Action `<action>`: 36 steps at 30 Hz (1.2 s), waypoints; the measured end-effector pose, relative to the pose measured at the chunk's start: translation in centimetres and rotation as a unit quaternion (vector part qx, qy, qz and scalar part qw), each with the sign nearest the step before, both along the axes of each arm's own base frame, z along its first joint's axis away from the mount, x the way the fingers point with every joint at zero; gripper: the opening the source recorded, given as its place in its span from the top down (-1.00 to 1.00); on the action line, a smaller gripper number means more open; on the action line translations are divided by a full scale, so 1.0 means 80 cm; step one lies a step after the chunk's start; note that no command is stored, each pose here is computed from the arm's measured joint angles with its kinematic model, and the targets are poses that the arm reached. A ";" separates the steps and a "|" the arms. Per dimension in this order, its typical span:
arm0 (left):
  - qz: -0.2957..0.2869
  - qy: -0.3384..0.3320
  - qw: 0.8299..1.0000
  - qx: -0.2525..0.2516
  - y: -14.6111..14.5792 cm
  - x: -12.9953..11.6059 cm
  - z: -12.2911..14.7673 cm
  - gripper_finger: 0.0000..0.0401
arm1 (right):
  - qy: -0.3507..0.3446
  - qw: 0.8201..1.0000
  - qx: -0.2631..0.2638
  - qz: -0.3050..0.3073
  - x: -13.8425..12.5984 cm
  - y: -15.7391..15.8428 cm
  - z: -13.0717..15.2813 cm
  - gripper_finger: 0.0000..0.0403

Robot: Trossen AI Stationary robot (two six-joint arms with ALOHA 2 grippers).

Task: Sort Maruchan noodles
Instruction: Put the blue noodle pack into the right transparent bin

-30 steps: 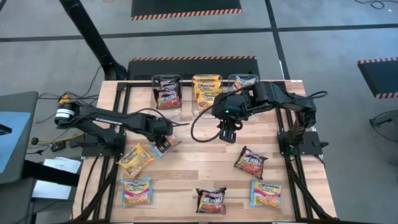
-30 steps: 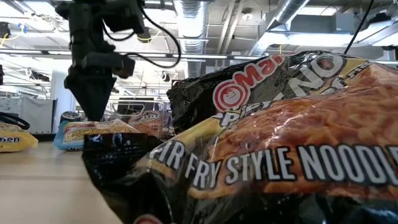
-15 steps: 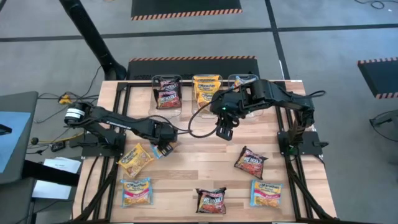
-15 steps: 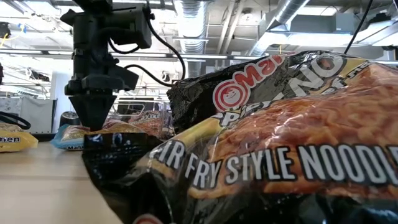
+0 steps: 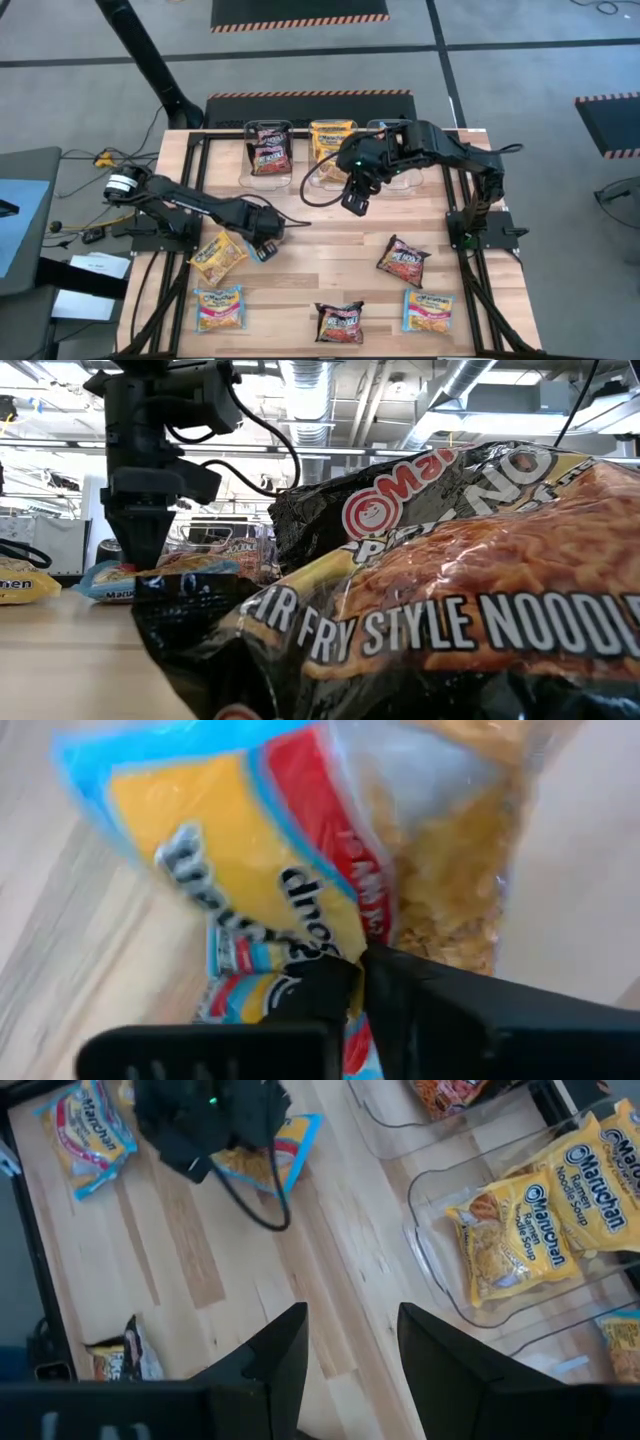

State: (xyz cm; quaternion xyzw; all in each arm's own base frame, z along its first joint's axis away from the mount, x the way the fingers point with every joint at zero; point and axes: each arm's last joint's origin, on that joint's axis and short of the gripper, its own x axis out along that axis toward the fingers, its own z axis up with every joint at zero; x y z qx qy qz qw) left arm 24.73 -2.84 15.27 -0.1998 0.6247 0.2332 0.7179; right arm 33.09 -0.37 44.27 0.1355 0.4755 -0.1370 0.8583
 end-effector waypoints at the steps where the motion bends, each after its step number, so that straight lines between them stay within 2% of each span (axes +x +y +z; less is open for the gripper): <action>1: -0.006 0.001 1.000 0.001 -0.001 0.000 0.000 0.97 | 0.000 1.000 0.001 -0.003 0.000 0.000 0.000 0.11; 9: -0.053 -0.014 0.998 0.002 -0.012 -0.005 0.010 1.00 | -0.004 0.999 0.019 -0.029 0.000 0.001 0.000 0.11; 16: -0.081 -0.064 0.995 0.003 -0.019 -0.016 0.039 1.00 | -0.008 0.998 0.043 -0.054 0.000 0.007 0.000 0.11; 27: -0.122 -0.141 0.982 0.011 -0.020 -0.035 0.081 1.00 | -0.007 0.997 0.053 -0.047 0.000 0.012 0.000 0.11; 36: -0.166 -0.163 0.972 0.012 -0.021 -0.032 0.086 1.00 | -0.006 0.997 0.054 -0.049 0.000 0.012 0.000 0.11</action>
